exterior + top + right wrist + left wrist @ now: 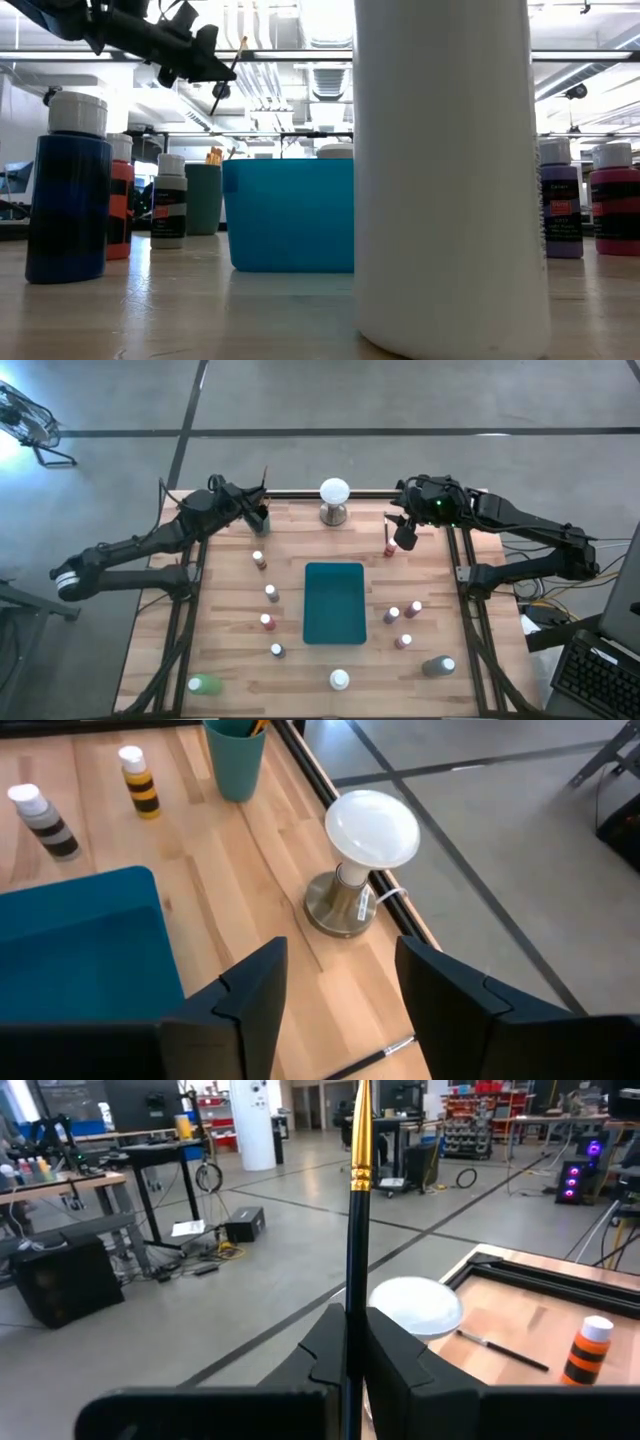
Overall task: Pick & Place Paint Supplies
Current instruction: Put the yellow paint brush into the green cup
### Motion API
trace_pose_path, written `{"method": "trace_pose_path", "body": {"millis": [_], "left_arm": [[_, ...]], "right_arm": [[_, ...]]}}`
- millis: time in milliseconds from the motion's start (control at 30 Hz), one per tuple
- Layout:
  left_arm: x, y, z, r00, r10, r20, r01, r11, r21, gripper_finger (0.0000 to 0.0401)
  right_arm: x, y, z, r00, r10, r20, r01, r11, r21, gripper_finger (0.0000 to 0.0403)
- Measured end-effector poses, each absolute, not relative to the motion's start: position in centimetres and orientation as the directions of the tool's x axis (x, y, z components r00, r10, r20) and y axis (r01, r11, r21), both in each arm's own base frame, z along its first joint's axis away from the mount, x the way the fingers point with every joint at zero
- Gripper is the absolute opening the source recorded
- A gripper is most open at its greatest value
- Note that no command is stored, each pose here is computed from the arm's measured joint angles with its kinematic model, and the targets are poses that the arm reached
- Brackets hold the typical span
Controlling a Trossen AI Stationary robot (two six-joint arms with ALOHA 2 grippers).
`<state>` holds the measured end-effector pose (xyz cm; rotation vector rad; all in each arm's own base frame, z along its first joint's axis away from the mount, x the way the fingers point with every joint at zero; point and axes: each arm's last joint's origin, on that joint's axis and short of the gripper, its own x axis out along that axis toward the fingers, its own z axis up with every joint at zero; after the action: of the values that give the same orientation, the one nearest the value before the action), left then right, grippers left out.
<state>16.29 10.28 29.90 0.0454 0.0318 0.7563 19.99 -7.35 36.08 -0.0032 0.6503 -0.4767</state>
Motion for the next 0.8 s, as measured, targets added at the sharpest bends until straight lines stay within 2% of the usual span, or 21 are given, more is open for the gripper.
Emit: {"method": "trace_pose_path", "body": {"millis": [267, 600, 800], "left_arm": [[16.3, 10.3, 29.9, 0.727, 0.687, -0.014, -0.685, 0.726, 0.052, 0.002], [16.1, 10.3, 28.3, 0.718, 0.695, -0.042, -0.694, 0.719, 0.04, 0.002], [15.6, 10.3, 26.9, 0.708, 0.705, 0.039, -0.706, 0.708, 0.008, 0.002]], "right_arm": [[20.0, -7.3, 36.1, 0.692, -0.428, -0.581, 0.426, 0.892, -0.15, 0.0188], [20.0, -7.3, 36.1, 0.693, -0.428, -0.58, 0.426, 0.892, -0.15, 0.0157], [20.0, -7.3, 36.1, 0.693, -0.428, -0.58, 0.426, 0.892, -0.15, 0.0136]]}}
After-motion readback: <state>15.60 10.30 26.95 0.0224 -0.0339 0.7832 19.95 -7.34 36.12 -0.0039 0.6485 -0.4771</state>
